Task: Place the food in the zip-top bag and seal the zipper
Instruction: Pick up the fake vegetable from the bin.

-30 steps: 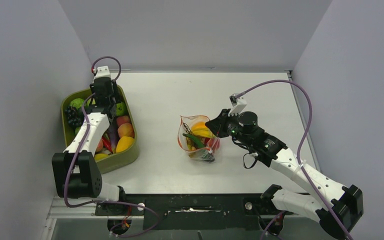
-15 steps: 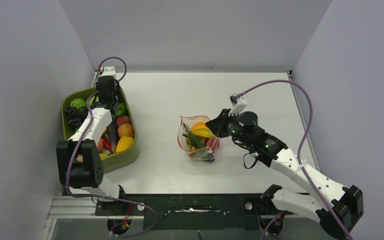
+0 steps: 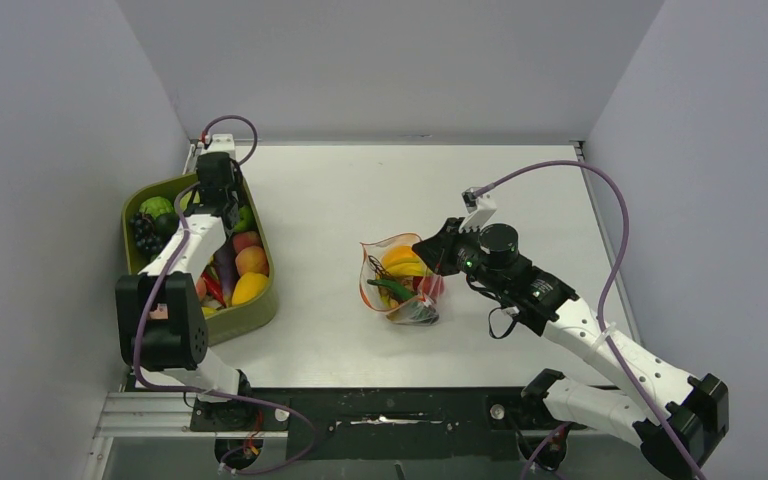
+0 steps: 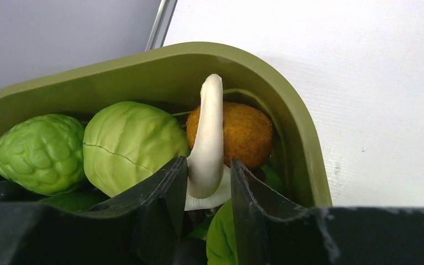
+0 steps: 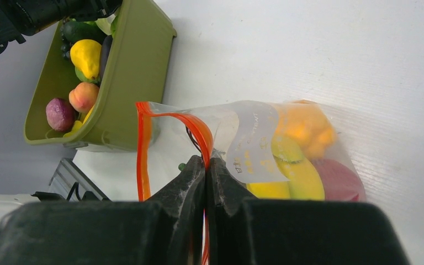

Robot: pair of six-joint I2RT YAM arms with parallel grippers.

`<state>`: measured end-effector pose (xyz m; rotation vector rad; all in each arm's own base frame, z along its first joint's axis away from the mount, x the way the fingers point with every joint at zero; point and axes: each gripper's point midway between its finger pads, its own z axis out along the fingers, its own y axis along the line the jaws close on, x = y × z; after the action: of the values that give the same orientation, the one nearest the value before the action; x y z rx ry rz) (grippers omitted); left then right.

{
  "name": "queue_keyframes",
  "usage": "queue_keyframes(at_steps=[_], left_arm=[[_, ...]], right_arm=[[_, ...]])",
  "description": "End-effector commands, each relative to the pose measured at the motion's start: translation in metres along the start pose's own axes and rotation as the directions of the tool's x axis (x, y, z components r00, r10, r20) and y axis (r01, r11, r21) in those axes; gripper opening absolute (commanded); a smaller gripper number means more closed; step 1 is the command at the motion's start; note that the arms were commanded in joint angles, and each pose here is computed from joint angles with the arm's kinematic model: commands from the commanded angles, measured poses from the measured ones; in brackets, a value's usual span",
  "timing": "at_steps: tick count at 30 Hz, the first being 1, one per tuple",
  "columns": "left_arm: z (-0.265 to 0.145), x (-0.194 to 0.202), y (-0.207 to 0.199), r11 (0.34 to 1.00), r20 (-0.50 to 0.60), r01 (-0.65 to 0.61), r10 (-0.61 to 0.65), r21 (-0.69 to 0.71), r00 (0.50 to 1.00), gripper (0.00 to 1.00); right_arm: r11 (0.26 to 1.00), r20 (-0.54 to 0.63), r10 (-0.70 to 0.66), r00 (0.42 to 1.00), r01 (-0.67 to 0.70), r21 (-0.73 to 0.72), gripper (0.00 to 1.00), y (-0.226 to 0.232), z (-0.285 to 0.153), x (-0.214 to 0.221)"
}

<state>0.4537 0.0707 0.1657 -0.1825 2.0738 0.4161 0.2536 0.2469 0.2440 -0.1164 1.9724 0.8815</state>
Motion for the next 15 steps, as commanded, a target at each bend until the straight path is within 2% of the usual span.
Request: queue_keyframes(at_steps=[1,5,8,15], left_arm=[[0.004,-0.033,0.006,1.000,0.085,0.014,-0.012,-0.022,0.996,0.33],[0.004,-0.031,0.004,1.000,0.078,0.010,-0.009,-0.014,0.997,0.27],[0.003,-0.030,0.003,1.000,0.070,0.011,-0.010,-0.013,0.997,0.18],[-0.013,-0.034,0.002,0.998,0.076,0.059,-0.058,-0.007,0.995,0.04]], right_arm=[[0.998,0.111,0.007,0.994,0.000,-0.064,0.00,0.023,-0.007,-0.038],[0.998,0.115,0.008,0.993,-0.001,-0.060,0.00,0.021,-0.008,-0.038],[0.998,0.117,0.010,0.993,-0.003,-0.060,0.00,0.021,-0.009,-0.038],[0.998,0.115,0.013,0.993,-0.007,-0.060,0.00,0.021,-0.008,-0.037]])
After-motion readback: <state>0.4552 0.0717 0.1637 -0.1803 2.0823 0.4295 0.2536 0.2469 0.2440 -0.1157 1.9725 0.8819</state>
